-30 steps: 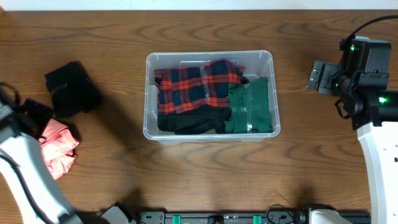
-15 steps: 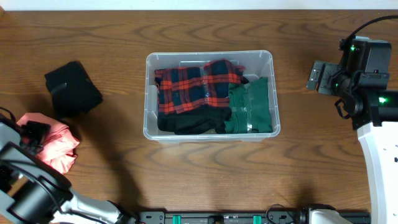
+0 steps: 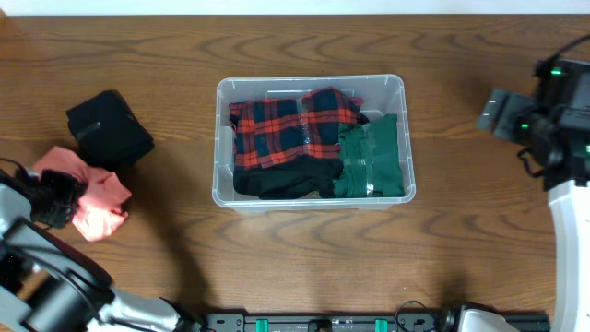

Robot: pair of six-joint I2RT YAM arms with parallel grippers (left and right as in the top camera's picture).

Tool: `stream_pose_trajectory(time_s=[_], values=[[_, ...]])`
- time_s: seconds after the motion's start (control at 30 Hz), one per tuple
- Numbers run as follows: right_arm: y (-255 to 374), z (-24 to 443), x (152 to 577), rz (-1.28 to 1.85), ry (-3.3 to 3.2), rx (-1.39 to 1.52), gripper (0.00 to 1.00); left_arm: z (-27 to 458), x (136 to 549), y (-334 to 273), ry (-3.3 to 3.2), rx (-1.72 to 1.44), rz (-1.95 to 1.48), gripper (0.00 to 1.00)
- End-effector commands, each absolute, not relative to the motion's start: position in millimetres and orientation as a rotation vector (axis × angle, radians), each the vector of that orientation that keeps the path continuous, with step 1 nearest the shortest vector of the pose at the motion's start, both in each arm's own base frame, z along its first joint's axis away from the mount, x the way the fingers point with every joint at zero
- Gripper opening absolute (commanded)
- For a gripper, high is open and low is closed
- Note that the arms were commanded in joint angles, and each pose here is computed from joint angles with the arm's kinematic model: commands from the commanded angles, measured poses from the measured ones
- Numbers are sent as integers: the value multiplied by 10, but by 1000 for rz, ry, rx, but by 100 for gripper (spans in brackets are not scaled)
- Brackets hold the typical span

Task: Pack container
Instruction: 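Grasp the pink garment with the left gripper and lift it, then drop the pink garment into the bin center with the left gripper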

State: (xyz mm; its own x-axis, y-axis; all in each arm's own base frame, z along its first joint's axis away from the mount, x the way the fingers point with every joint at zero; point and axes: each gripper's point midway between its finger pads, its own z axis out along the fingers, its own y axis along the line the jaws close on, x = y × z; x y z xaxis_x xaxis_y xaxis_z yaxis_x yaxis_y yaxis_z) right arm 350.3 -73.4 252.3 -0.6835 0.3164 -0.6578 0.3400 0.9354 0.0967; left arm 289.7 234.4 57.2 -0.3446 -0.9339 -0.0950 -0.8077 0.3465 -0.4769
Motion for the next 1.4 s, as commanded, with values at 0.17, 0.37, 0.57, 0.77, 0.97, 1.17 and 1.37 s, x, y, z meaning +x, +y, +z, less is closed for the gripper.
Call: stream_pose_trajectory(time_s=[0.17,0.37,0.57,0.77,0.97,1.17,1.37], values=[[-1118,2508,3383,58,2331,645,99,2104,3512,1120,2219,-700,-631,6],[-1144,2503,3368,55,2332,656,99,2489,3486,-606,2274,68,-744,6],[-1141,2483,3361,56,2337,658,99,2408,3187,-1832,2273,517,-912,6],[-1139,2465,3357,56,2341,659,99,2089,3164,-2403,2322,634,-918,6],[-1139,2464,3357,56,2341,659,99,1556,3364,-2530,2490,467,-902,6],[-1139,2463,3356,56,2341,659,99,1126,3593,-2331,2644,85,-761,6],[-1139,2463,3356,56,2341,659,99,1270,3660,-2308,2617,-68,-783,38]])
